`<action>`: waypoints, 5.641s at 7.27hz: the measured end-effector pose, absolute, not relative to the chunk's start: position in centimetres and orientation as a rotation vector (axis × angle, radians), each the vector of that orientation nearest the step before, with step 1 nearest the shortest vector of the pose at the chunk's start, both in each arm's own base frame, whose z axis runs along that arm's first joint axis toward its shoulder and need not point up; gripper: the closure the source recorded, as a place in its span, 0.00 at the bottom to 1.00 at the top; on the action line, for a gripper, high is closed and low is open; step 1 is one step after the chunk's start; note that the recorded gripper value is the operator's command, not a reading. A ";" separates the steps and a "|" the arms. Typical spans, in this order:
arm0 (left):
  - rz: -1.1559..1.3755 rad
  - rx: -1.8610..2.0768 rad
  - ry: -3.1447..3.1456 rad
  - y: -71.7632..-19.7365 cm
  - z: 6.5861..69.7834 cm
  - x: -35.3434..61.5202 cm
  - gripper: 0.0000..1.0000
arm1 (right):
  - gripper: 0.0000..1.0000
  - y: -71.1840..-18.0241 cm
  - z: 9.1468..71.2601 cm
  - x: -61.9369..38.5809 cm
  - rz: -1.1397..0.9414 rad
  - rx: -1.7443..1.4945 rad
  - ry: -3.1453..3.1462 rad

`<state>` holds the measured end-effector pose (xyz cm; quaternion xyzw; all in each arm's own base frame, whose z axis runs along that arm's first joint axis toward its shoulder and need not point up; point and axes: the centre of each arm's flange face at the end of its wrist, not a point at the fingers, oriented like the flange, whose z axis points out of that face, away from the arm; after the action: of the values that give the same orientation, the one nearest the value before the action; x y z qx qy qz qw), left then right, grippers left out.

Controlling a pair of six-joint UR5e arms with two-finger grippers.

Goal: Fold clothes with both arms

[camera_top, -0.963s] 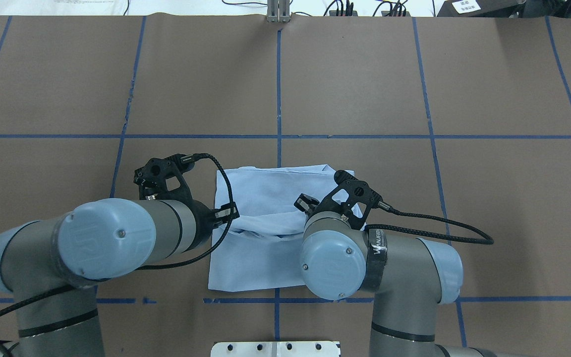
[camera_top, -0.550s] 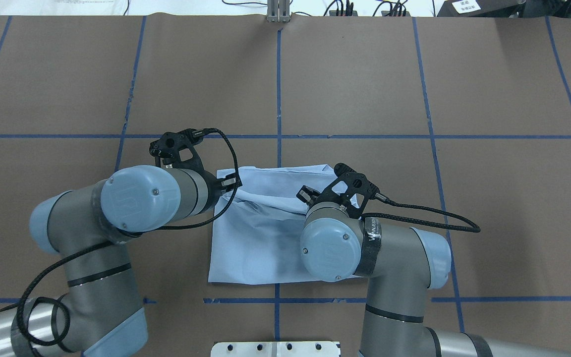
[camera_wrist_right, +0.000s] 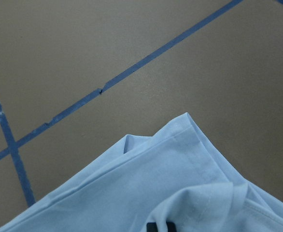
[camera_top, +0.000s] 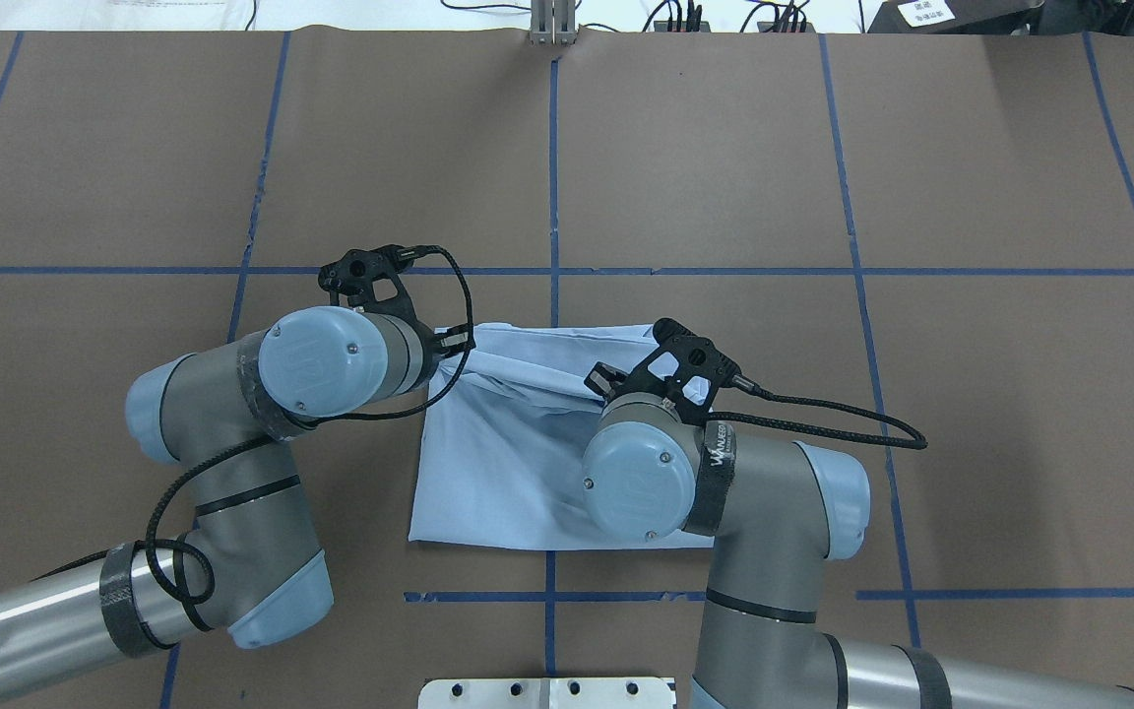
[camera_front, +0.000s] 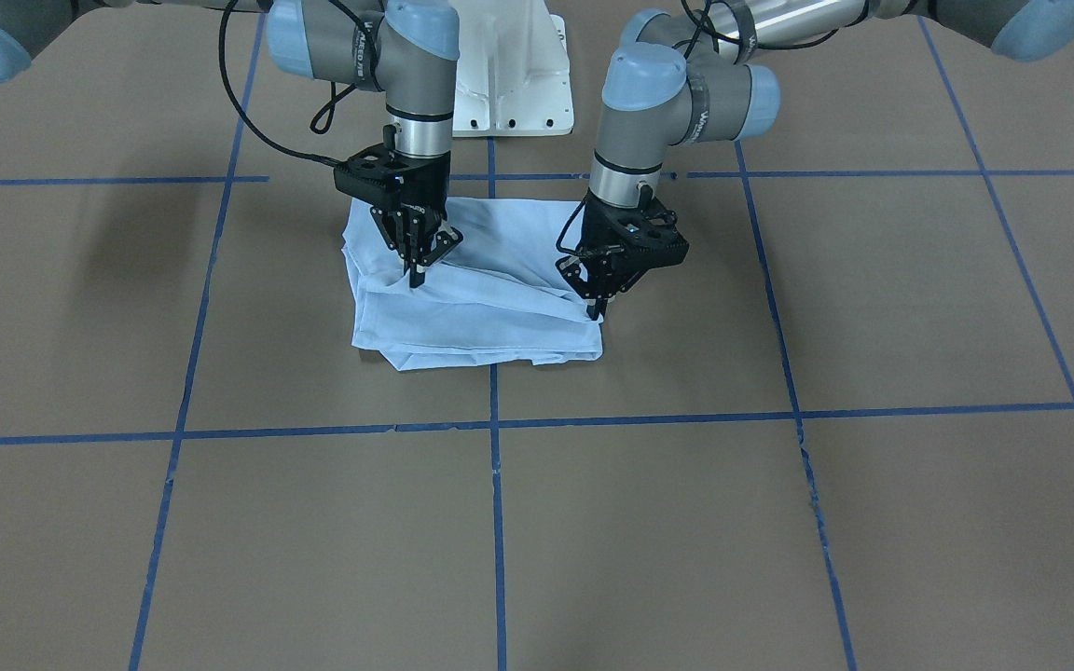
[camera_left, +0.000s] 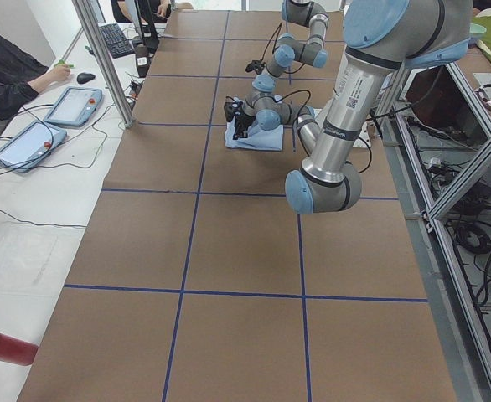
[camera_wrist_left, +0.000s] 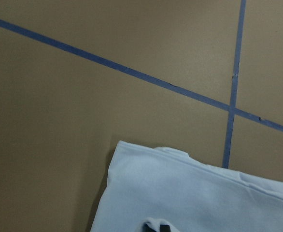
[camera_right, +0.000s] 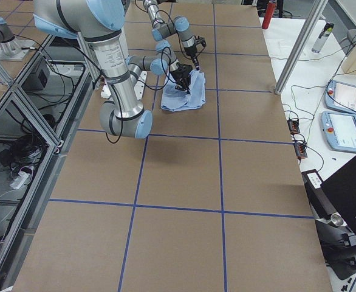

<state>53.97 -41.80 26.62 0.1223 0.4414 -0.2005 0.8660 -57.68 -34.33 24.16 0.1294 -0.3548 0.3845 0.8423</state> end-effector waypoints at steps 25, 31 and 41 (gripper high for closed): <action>-0.246 0.284 0.994 -41.3 23.4 51.4 0.00 | 0.00 -49.9 29.9 -55.9 0.343 0.488 -0.471; -0.254 0.259 0.934 -43.3 23.8 56.9 0.00 | 0.00 -55.5 27.2 -49.9 0.280 0.340 -0.747; -0.314 0.303 0.841 -54.5 25.7 61.2 0.00 | 0.00 -55.6 27.8 -49.6 0.269 0.343 -0.739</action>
<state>61.21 -54.54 25.66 0.1460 0.4050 -0.1514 0.8898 -49.61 -55.62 27.77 0.1662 -0.3582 0.1302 0.9095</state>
